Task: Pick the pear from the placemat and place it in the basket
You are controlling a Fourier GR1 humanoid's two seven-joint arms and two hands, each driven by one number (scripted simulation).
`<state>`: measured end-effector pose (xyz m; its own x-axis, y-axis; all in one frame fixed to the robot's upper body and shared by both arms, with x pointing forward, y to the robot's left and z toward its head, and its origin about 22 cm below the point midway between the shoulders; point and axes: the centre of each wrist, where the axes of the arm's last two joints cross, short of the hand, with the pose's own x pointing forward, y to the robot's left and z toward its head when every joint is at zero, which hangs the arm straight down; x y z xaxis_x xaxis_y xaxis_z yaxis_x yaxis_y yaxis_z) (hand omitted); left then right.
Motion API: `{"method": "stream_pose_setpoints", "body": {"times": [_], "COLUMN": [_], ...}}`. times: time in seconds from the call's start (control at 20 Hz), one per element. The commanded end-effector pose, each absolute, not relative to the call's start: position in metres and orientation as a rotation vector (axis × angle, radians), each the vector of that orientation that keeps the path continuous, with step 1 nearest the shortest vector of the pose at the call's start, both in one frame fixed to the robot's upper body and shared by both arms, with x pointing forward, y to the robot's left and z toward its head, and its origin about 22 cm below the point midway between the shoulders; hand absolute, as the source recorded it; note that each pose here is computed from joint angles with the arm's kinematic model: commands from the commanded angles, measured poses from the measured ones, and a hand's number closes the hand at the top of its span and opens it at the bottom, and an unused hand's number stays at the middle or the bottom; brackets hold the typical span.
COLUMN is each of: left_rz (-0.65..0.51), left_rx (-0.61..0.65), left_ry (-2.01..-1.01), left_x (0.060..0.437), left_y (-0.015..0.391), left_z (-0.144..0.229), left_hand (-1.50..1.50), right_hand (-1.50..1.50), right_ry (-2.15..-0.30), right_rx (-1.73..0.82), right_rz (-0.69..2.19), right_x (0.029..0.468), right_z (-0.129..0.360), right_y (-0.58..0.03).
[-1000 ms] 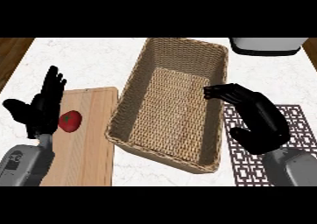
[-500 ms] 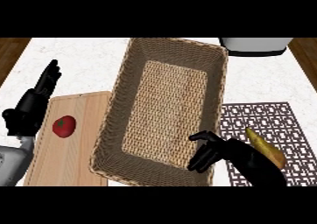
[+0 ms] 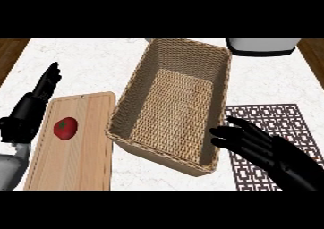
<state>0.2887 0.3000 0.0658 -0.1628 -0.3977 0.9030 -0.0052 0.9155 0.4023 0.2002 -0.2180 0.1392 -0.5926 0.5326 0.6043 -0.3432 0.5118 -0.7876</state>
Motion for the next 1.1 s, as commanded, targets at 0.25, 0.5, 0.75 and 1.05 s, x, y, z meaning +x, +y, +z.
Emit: {"method": "stream_pose_setpoints", "body": {"times": [0.25, 0.5, 0.75, 1.05], "left_rz": [-0.387, -0.399, -0.371, -0.390], "left_rx": [0.285, 0.284, 0.304, 0.294], "left_ry": [-1.724, -1.728, -1.723, -1.741], "left_x": [0.293, 0.282, 0.285, 0.280], "left_y": [0.292, 0.301, 0.297, 0.279], "left_z": [0.074, 0.067, 0.071, 0.079], "left_hand": [0.00, 0.00, 0.00, 0.00], "right_hand": [-1.50, -1.50, -1.50, -1.50], "right_ry": [-1.271, -1.072, -0.970, -0.908], "right_rx": [-0.592, -0.554, -0.560, -0.536], "right_rz": [1.916, 2.021, 2.027, 2.026], "right_x": [0.196, 0.201, 0.220, 0.239], "right_z": [0.207, 0.229, 0.228, 0.203], "right_y": [-0.228, -0.227, -0.218, -0.221]}}
